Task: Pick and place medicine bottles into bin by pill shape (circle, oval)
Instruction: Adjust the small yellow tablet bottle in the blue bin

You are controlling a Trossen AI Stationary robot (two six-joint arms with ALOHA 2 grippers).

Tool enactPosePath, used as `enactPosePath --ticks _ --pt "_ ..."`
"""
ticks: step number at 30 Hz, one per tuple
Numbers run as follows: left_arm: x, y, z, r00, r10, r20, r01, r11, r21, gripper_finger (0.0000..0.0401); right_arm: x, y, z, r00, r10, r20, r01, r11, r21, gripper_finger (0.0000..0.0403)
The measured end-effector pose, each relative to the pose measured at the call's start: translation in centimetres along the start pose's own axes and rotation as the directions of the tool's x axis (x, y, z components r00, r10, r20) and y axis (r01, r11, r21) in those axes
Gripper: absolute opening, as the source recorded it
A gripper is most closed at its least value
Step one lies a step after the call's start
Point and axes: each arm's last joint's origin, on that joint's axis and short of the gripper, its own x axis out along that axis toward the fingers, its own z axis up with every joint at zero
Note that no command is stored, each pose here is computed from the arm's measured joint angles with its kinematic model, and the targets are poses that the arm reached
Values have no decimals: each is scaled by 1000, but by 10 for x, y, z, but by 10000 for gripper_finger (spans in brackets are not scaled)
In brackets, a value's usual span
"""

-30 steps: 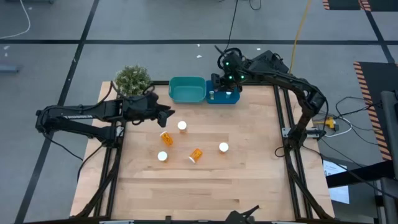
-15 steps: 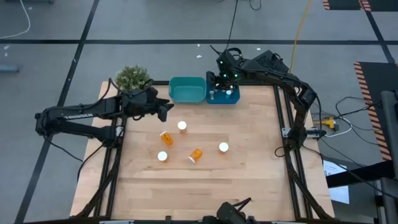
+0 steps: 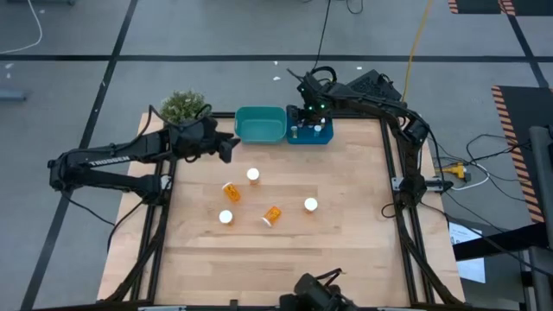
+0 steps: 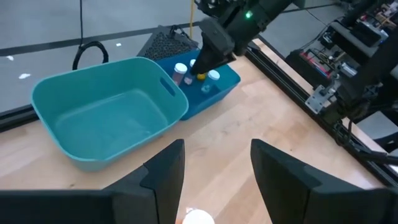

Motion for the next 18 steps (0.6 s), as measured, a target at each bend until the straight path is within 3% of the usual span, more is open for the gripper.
enactPosePath --ticks 10,18 --pt "0 0 2 1000 -12 13 12 1000 -25 186 31 3 -11 998 -47 -42 44 997 -57 187" --pt "0 0 3 1000 -21 17 22 998 -53 186 33 2 -8 998 -65 -10 64 996 -54 187"
